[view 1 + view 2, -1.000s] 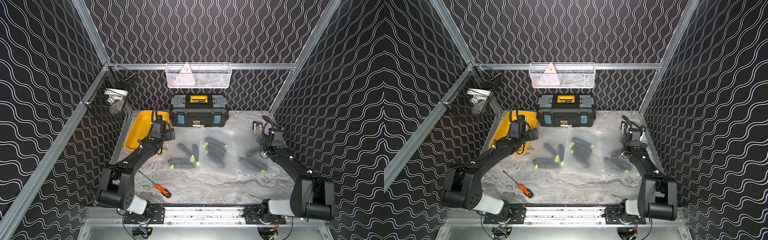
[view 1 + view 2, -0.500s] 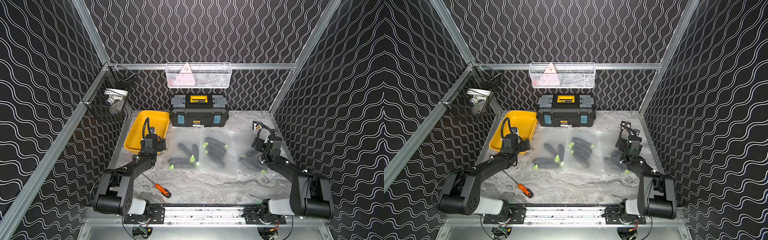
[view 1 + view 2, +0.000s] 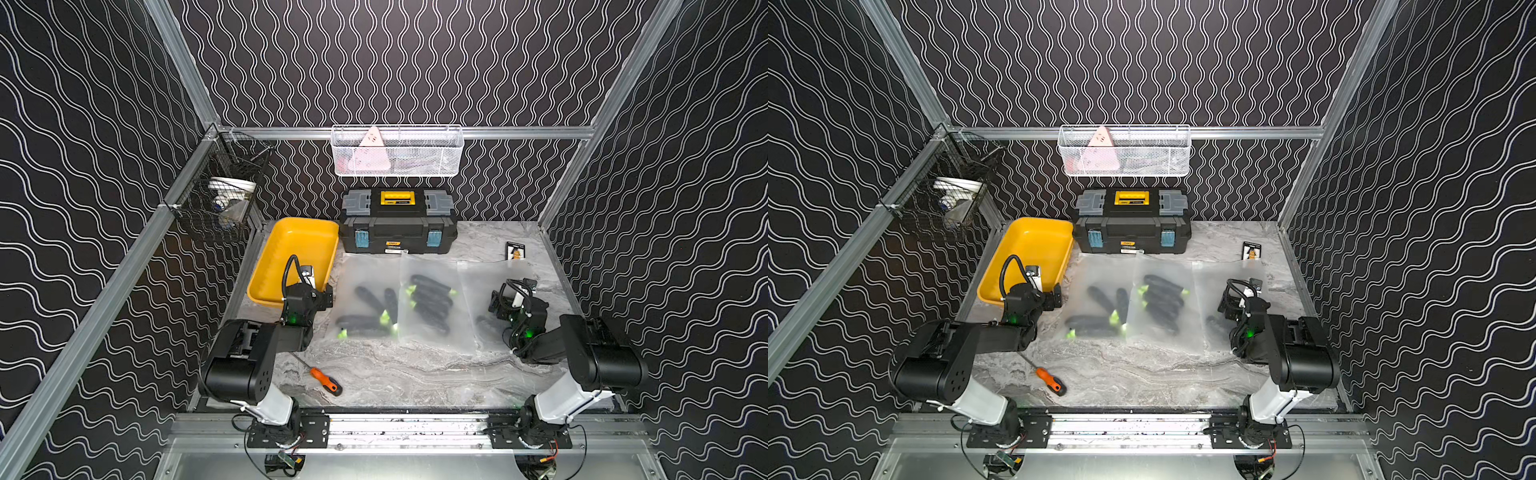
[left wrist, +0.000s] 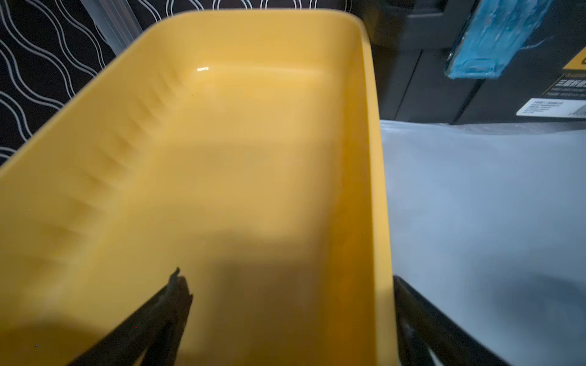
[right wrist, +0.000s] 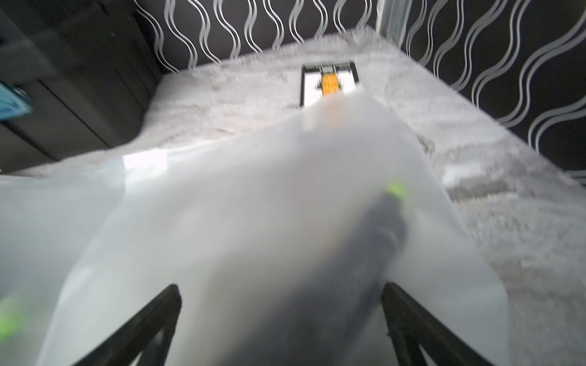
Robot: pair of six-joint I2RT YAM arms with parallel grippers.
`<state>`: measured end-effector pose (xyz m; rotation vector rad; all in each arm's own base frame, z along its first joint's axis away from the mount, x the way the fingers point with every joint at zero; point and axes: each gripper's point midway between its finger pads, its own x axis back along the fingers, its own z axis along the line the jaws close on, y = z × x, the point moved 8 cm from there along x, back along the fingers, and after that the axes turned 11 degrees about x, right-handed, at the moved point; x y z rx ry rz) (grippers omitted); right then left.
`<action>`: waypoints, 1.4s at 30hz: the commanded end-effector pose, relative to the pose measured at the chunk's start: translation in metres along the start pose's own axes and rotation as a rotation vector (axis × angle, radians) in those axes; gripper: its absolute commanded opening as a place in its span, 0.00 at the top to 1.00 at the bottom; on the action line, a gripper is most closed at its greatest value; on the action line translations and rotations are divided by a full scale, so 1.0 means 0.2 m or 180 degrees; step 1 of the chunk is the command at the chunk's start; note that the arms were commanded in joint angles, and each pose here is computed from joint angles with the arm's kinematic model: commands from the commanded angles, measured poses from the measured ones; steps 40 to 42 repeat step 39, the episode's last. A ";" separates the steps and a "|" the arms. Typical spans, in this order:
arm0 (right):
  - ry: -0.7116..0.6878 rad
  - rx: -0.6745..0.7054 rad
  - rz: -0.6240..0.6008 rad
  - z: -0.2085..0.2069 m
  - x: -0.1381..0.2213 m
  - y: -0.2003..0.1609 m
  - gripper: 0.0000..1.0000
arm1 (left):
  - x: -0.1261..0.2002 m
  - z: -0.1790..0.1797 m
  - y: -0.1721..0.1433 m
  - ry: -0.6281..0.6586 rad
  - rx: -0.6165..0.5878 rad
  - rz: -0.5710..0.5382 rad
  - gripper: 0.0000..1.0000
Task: Place the eggplant in a zip-top bag and seal the zipper
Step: Reset both arms
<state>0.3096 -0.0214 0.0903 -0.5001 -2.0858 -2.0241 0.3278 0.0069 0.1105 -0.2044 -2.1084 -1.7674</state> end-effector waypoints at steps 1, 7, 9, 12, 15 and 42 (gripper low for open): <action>-0.0028 -0.0011 -0.0213 0.00 -0.02 0.07 0.00 | 0.01 -0.02 -0.05 -0.0249 0.0011 -0.0105 0.01; -0.0062 -0.0037 0.0060 -0.01 -0.08 0.08 0.00 | 0.00 -0.05 -0.05 -0.0441 -0.0077 -0.0042 0.01; -0.0054 -0.0024 -0.0020 -0.01 -0.08 0.09 0.00 | 0.00 -0.05 -0.05 -0.0434 -0.0086 -0.0028 0.01; -0.0059 -0.0029 0.0033 -0.01 -0.08 0.09 0.00 | 0.00 -0.06 -0.06 -0.0427 -0.0090 -0.0025 0.01; -0.0054 -0.0017 0.0001 -0.01 -0.08 0.09 0.00 | 0.01 -0.07 -0.06 -0.0379 -0.0122 -0.0044 0.01; -0.0046 0.0010 0.0007 0.00 -0.08 0.09 0.00 | 0.01 -0.06 -0.05 -0.0237 -0.0128 -0.0104 0.01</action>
